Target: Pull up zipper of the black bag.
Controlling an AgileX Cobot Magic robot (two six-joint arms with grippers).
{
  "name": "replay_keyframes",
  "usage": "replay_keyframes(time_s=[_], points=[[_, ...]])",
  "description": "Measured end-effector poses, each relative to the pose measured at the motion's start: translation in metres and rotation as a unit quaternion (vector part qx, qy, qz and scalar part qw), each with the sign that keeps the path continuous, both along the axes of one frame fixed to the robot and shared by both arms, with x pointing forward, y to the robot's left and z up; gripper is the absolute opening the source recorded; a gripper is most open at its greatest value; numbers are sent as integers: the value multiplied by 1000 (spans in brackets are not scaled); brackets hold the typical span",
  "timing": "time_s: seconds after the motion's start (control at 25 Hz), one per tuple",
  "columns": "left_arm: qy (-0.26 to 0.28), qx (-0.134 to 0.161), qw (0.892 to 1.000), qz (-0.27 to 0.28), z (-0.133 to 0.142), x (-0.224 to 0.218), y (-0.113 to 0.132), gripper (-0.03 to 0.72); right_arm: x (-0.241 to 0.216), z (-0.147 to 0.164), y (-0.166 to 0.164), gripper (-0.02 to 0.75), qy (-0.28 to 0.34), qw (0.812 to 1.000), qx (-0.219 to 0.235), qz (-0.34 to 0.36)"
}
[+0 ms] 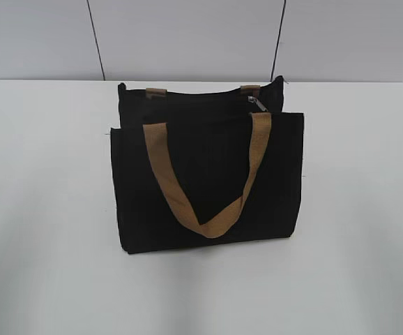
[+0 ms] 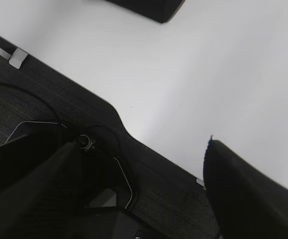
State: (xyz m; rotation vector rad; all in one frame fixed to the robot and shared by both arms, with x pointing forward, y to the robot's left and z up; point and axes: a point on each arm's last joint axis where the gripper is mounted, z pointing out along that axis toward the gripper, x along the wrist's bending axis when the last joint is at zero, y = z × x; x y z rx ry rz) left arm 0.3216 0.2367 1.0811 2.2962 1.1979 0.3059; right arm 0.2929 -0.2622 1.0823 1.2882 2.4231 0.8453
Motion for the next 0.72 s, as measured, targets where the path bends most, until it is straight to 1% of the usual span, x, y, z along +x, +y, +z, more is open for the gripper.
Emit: replay_keyframes(time_s=[0.04,0.2,0.28,0.44,0.56,0.72], points=[[-5,-3,1000,-2,3,-8,6,491,-4,-5,-1,577,0,1000,0,0],[-57,-41,997,-4,12,-38,29,491,-14,-31,-4,577,17,1000,-6,0],[-76,-54,996,-4,6,-50,38,491,-17,-41,-5,577,29,1000,-11,0],[-83,-59,995,-4,-16,-60,45,491,-13,-44,-7,577,6,1000,-20,-11],[-111,-74,991,-3,-20,-57,45,491,-8,-49,-10,577,-10,999,-34,-24],[-111,-71,991,-3,-22,-53,42,491,-7,-50,-11,577,-17,999,-38,-31]])
